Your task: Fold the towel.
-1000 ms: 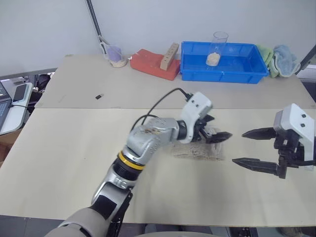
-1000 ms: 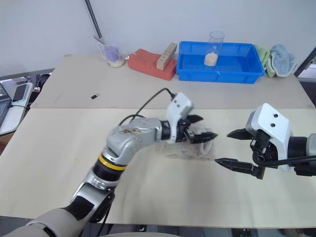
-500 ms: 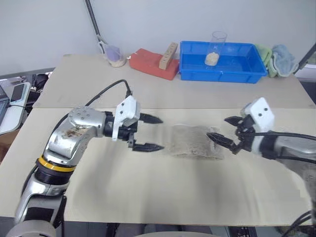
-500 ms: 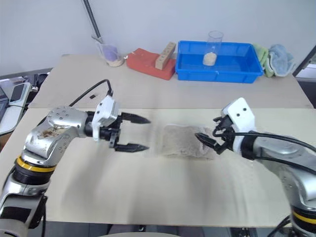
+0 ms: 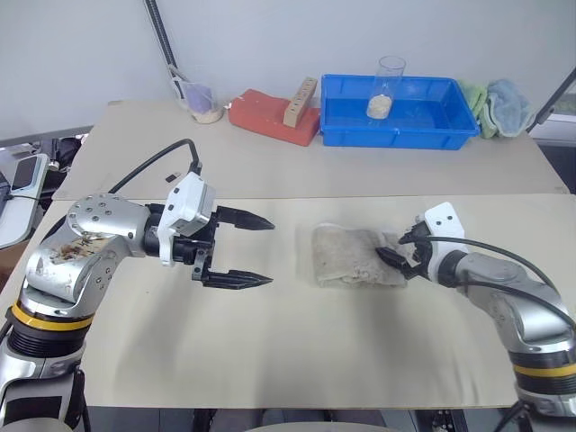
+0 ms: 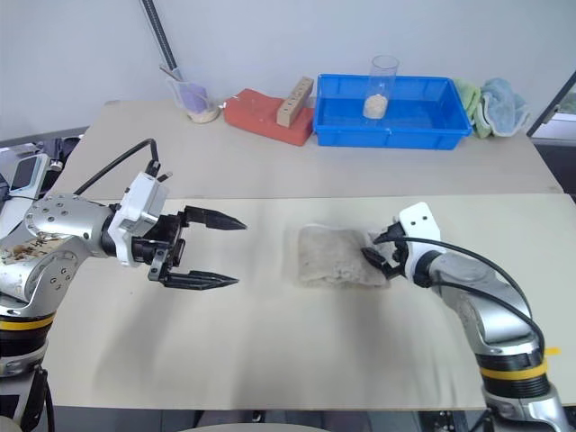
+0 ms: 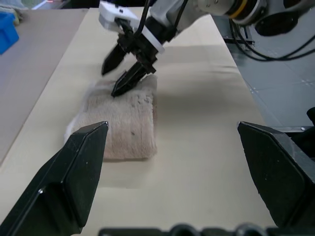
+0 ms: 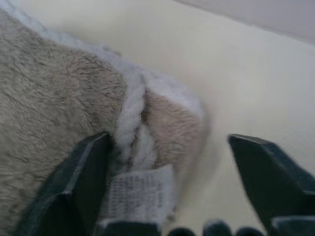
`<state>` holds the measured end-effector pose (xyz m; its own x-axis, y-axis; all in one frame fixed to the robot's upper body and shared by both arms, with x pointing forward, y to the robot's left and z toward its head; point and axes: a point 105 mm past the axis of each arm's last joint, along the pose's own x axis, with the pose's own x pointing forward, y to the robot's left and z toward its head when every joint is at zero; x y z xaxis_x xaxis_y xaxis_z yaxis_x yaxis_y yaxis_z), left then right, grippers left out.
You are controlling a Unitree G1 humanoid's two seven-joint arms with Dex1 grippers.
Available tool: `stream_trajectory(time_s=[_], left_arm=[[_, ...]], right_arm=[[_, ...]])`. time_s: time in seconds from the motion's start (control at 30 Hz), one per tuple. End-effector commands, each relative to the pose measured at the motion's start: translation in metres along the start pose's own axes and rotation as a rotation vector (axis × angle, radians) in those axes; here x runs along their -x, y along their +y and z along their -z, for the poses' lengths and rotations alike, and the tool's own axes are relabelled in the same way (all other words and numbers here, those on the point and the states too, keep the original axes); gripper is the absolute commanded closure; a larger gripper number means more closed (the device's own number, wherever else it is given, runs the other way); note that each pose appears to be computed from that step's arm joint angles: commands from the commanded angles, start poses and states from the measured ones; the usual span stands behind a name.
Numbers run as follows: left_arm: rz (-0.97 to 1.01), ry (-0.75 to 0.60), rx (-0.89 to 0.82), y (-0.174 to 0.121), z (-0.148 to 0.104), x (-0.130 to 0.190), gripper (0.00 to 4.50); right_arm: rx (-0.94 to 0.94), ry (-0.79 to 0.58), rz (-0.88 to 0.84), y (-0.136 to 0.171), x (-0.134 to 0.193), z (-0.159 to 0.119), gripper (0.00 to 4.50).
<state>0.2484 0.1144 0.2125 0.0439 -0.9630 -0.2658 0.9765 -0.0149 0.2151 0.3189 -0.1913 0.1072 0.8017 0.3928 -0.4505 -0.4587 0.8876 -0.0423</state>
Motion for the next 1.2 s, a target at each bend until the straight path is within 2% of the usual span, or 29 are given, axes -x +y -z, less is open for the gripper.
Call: stream_trajectory(time_s=[0.03,0.23,0.3,0.4,0.47,0.57,0.73,0.9,1.03,1.13,1.2], left_arm=[[-0.002,-0.015,-0.064,-0.004,-0.011,0.003,0.0],[-0.018,-0.026,-0.087,-0.003,-0.011,0.001,0.0],[-0.023,-0.028,-0.089,-0.003,-0.011,0.0,0.0],[-0.043,-0.043,-0.099,0.001,-0.014,-0.001,0.0],[-0.049,-0.058,-0.1,0.003,-0.017,-0.002,0.0],[-0.054,-0.065,-0.1,0.006,-0.019,-0.002,0.0],[-0.065,-0.065,-0.104,0.01,-0.018,-0.003,0.0],[-0.104,-0.056,-0.101,0.015,-0.018,0.0,0.0],[-0.174,-0.028,-0.091,0.02,-0.011,0.005,0.0],[-0.294,0.054,-0.096,0.029,0.005,0.02,0.0],[-0.366,0.109,-0.082,0.033,0.014,0.033,0.0]], right_arm=[[-0.056,-0.039,-0.056,0.005,0.004,-0.012,1.91],[-0.024,-0.058,-0.027,0.002,0.001,-0.016,3.98],[0.012,-0.092,0.007,-0.006,0.007,-0.026,4.45],[0.034,-0.128,0.071,-0.025,0.017,-0.038,4.45],[0.036,-0.128,0.149,-0.052,0.029,-0.04,4.45],[0.036,-0.108,0.234,-0.083,0.038,-0.036,4.45],[0.002,-0.059,0.357,-0.119,0.03,-0.022,4.45],[0.013,-0.071,0.358,-0.124,0.028,-0.027,2.65],[0.056,-0.147,0.388,-0.129,0.042,-0.048,1.28],[0.169,-0.197,0.308,-0.118,0.06,-0.072,0.24],[0.279,-0.19,0.216,-0.104,0.071,-0.08,0.08]])
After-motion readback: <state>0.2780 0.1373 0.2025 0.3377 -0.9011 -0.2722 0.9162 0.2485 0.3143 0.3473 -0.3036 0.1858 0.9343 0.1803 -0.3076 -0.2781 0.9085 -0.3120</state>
